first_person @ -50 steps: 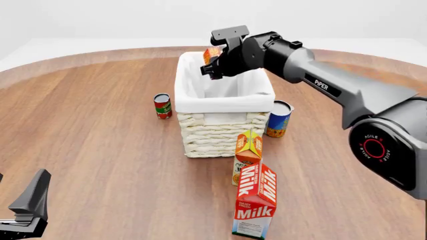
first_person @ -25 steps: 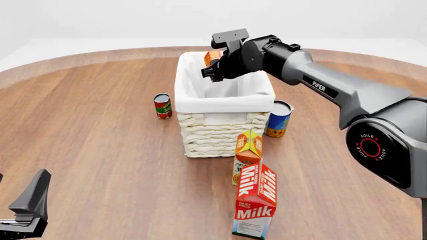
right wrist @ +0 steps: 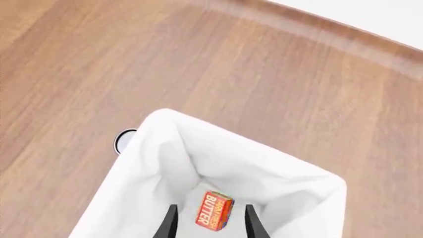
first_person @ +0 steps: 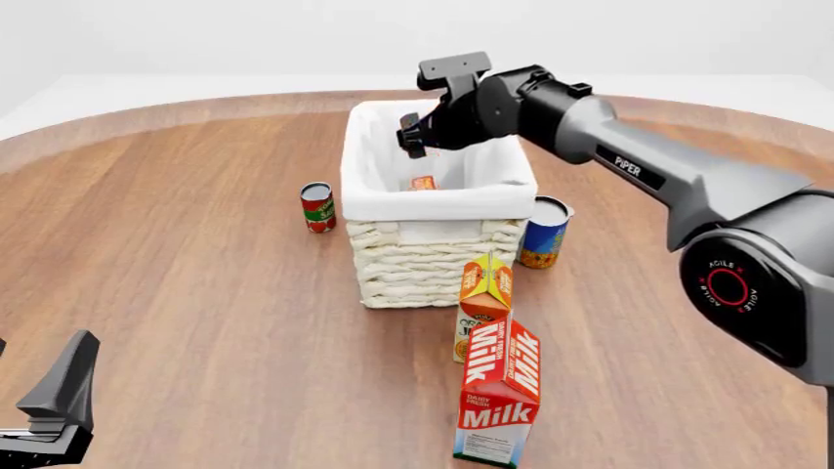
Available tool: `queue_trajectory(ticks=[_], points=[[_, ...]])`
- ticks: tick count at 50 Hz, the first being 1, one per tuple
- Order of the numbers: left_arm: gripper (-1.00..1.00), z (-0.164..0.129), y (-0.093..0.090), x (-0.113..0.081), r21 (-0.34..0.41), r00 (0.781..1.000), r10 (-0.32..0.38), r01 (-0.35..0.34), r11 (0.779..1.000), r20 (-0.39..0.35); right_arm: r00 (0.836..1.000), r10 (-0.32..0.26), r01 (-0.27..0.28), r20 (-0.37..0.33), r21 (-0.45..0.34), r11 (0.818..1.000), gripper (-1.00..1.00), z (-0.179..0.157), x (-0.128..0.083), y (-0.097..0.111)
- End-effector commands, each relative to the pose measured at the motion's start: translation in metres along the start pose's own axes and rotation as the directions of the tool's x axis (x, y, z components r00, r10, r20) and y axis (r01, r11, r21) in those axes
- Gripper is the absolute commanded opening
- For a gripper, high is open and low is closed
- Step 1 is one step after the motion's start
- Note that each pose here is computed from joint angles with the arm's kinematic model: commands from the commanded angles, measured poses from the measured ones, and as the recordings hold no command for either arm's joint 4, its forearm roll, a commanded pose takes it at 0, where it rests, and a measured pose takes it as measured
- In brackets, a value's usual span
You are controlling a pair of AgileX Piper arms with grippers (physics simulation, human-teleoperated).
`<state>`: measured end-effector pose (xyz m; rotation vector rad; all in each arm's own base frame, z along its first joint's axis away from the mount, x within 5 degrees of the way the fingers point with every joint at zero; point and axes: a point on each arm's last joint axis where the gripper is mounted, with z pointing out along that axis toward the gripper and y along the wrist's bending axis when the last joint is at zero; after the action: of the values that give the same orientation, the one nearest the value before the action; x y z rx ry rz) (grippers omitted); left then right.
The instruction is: Pick up the butter and put it in the basket.
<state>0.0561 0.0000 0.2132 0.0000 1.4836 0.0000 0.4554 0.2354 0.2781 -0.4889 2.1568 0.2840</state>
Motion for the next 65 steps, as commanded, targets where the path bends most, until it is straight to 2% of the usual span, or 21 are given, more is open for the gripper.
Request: queue_trajectory(ticks=[1, 31, 44, 47, 51, 52, 53, 54, 55, 56, 65], points=[[1.0, 0.0, 0.0, 0.0, 0.0, 1.0, 0.0, 0.0, 1.0, 0.0, 1.0, 0.005, -0.005, 0.016, 0.002, 1.0, 1.0, -0.004, -0.004, -0.002], [1.0, 0.0, 0.0, 0.0, 0.0, 1.0, 0.0, 0.0, 1.0, 0.0, 1.0, 0.005, -0.005, 0.026, 0.008, 1.0, 1.0, -0.013, -0.005, -0.005], [1.0, 0.0, 0.0, 0.0, 0.0, 1.0, 0.0, 0.0, 1.0, 0.0, 0.999, 0.007, -0.009, 0.053, 0.033, 0.999, 1.0, -0.024, -0.005, -0.021], [1.0, 0.0, 0.0, 0.0, 0.0, 1.0, 0.0, 0.0, 1.0, 0.0, 0.998, -0.013, 0.011, 0.06, 0.042, 0.999, 1.0, -0.028, -0.004, -0.025], [1.0, 0.0, 0.0, 0.0, 0.0, 1.0, 0.0, 0.0, 1.0, 0.0, 0.993, -0.047, 0.039, 0.108, 0.08, 0.996, 1.0, -0.043, -0.005, -0.044], [1.0, 0.0, 0.0, 0.0, 0.0, 1.0, 0.0, 0.0, 1.0, 0.0, 0.986, -0.081, 0.067, 0.143, 0.103, 0.992, 1.0, -0.052, -0.005, -0.051], [1.0, 0.0, 0.0, 0.0, 0.0, 1.0, 0.0, 0.0, 1.0, 0.0, 0.979, -0.091, 0.072, 0.183, 0.108, 0.992, 1.0, -0.065, -0.005, -0.05], [1.0, 0.0, 0.0, 0.0, 0.0, 1.0, 0.0, 0.0, 1.0, 0.0, 0.979, -0.091, 0.072, 0.183, 0.108, 0.992, 1.0, -0.065, -0.005, -0.05], [1.0, 0.0, 0.0, 0.0, 0.0, 1.0, 0.0, 0.0, 1.0, 0.0, 0.966, -0.105, 0.077, 0.238, 0.125, 0.989, 1.0, -0.083, -0.007, -0.053], [1.0, 0.0, 0.0, 0.0, 0.0, 1.0, 0.0, 0.0, 1.0, 0.0, 0.959, -0.11, 0.079, 0.262, 0.128, 0.989, 1.0, -0.091, -0.008, -0.052], [1.0, 0.0, 0.0, 0.0, 0.0, 1.0, 0.0, 0.0, 1.0, 0.0, 0.945, -0.114, 0.08, 0.306, 0.122, 0.989, 1.0, -0.117, -0.006, -0.044]])
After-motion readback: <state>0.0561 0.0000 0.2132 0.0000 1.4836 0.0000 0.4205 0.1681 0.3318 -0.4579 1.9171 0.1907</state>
